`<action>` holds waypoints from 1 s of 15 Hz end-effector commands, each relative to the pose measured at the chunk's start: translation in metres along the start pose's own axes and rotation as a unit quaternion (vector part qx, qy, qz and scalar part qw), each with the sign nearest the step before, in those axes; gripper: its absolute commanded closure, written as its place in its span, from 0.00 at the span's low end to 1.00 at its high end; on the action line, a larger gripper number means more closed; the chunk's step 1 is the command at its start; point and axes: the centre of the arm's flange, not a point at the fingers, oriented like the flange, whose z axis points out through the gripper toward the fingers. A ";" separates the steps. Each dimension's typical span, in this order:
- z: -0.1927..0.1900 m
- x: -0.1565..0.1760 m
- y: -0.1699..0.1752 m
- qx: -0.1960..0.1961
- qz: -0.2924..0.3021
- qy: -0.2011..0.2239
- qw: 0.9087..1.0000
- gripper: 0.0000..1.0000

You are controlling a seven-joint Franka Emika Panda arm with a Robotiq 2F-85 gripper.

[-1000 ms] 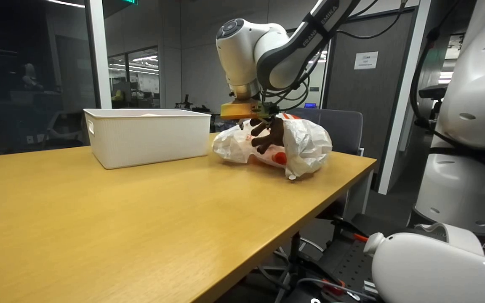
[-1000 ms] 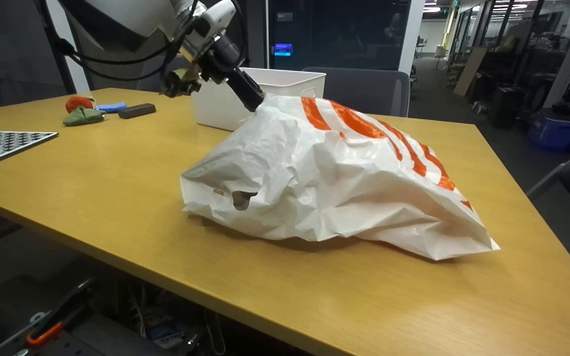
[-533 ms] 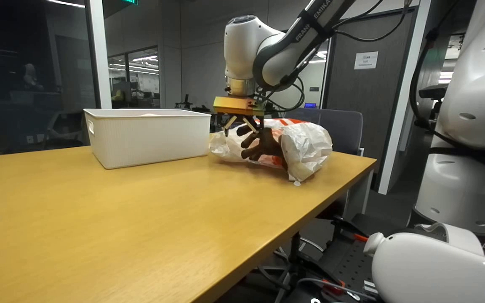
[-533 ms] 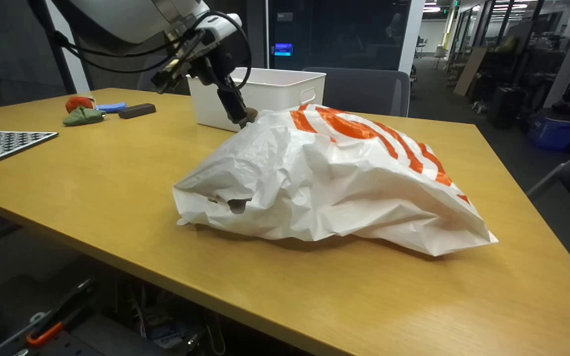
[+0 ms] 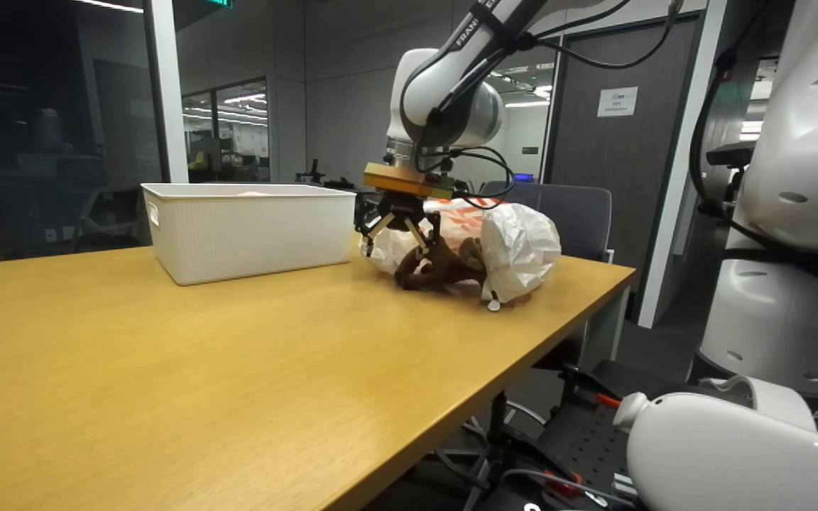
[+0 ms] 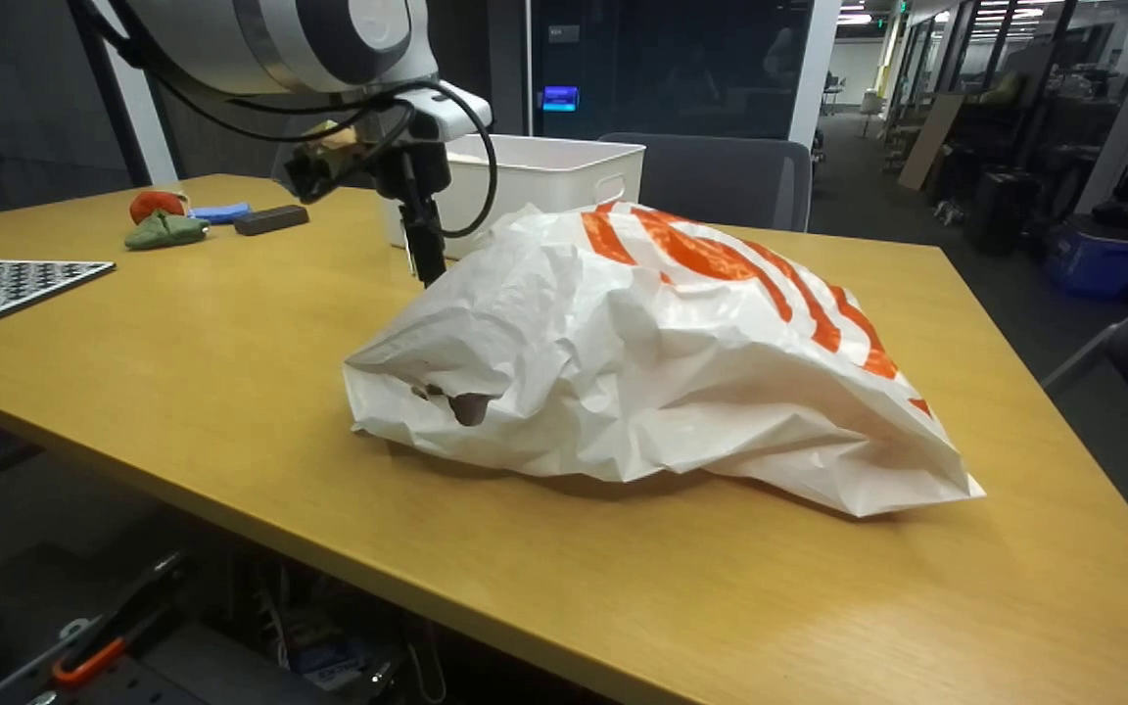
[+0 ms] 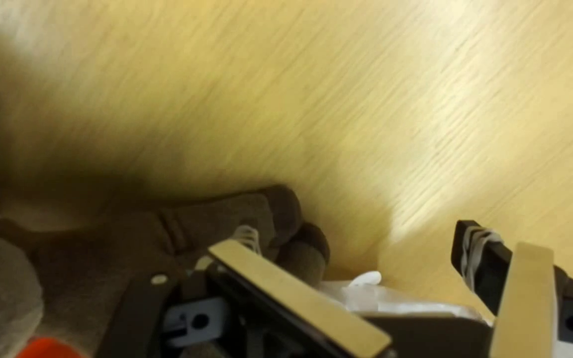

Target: Put the two shirts in the white basket and then put the yellow container and toy moose in the plastic bag

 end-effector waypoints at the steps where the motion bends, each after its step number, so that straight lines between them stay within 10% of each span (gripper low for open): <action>1: -0.012 0.005 0.002 -0.013 -0.010 -0.031 0.999 0.00; 6: -0.021 -0.008 -0.002 -0.047 -0.044 -0.061 0.996 0.00; 15: -0.026 -0.014 0.007 -0.210 -0.072 0.094 0.971 0.00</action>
